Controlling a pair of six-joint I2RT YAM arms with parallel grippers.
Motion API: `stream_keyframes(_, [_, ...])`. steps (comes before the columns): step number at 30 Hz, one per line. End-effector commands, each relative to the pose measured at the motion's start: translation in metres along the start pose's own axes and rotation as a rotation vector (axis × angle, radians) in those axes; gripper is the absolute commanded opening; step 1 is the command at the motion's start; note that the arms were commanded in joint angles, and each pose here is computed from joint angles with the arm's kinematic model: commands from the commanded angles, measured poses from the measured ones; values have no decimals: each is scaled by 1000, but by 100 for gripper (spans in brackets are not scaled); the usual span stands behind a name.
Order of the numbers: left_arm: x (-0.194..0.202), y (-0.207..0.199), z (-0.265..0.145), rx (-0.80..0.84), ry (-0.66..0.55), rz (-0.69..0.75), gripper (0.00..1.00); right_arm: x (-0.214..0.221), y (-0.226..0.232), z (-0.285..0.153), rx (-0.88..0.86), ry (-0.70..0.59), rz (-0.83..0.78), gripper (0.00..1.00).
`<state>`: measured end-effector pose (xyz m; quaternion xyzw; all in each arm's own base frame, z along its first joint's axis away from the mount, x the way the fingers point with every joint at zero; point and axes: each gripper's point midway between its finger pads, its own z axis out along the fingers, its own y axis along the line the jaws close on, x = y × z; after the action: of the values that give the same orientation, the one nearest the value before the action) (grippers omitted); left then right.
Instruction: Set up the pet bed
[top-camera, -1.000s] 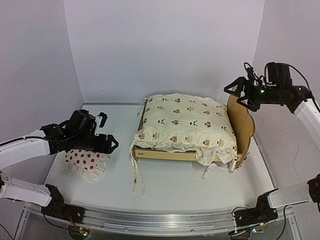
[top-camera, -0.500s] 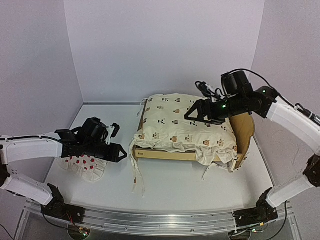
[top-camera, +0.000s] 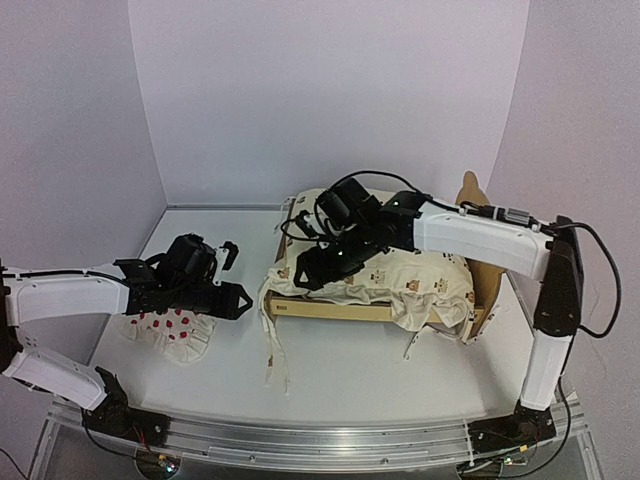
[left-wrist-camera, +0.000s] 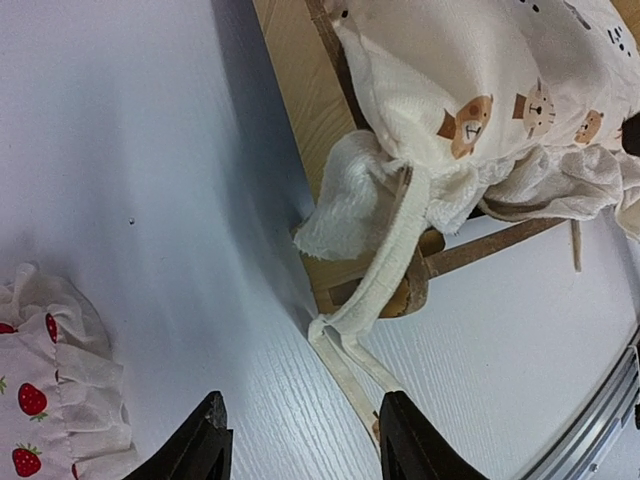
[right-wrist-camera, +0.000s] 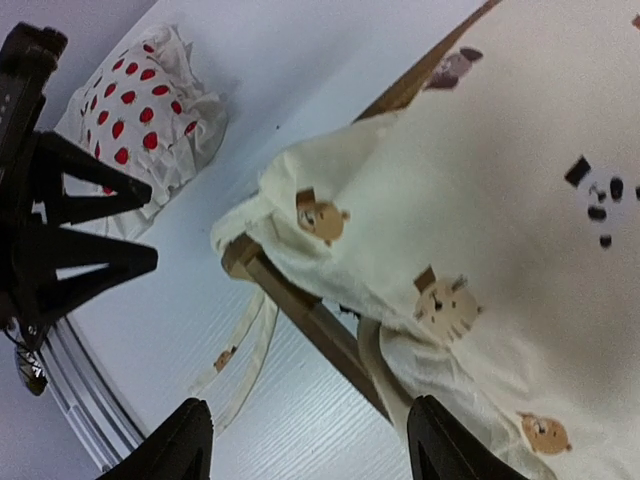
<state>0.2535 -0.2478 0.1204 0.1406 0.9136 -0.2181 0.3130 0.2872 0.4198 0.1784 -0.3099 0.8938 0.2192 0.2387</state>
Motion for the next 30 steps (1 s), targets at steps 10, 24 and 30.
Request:
stream_keyframes(10, [0, 8, -9, -29, -31, -10, 51, -52, -9, 57, 128, -94, -67, 63])
stream_keyframes(24, [7, 11, -7, -29, -30, 20, 51, -35, -14, 96, 126, -36, -79, 14])
stream_keyframes(30, [3, 5, -8, 1, -47, 39, 51, -40, -5, 79, 89, -54, -134, 0])
